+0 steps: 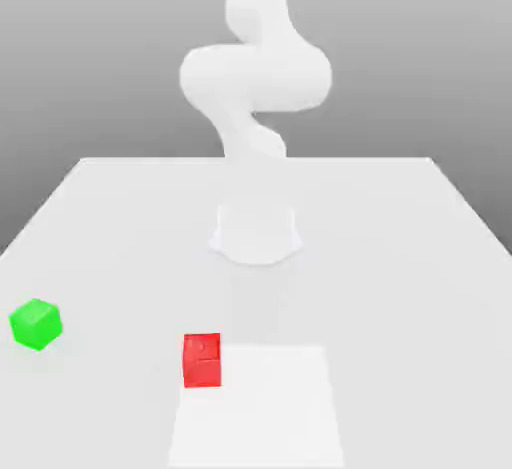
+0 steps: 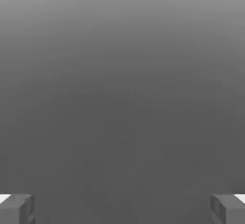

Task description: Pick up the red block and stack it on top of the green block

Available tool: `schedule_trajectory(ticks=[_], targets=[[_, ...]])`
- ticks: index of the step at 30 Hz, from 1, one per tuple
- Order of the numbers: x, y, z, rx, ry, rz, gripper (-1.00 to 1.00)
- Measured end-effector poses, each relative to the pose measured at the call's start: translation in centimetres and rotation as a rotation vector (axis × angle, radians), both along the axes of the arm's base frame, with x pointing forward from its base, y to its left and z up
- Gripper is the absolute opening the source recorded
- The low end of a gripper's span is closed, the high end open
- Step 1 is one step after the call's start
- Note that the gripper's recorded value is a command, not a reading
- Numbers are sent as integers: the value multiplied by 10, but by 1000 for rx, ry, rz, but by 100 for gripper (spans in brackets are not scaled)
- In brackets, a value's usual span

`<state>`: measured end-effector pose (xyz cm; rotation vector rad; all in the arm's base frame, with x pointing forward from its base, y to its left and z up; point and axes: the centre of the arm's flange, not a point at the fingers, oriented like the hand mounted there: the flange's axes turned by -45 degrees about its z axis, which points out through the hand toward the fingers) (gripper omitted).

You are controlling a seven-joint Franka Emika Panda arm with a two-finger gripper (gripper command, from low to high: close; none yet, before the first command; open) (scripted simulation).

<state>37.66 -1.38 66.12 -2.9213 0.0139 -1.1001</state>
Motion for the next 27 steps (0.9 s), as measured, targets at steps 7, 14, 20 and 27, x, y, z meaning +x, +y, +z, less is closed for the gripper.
schedule_trajectory(ticks=[7, 14, 20, 27], targets=[[54, -30, -174, 16, 260, 30, 0], [34, -47, -350, -7, 533, 54, 0], [-14, -59, -459, -43, 710, 66, 0], [-17, -59, -511, -45, 718, 67, 0]])
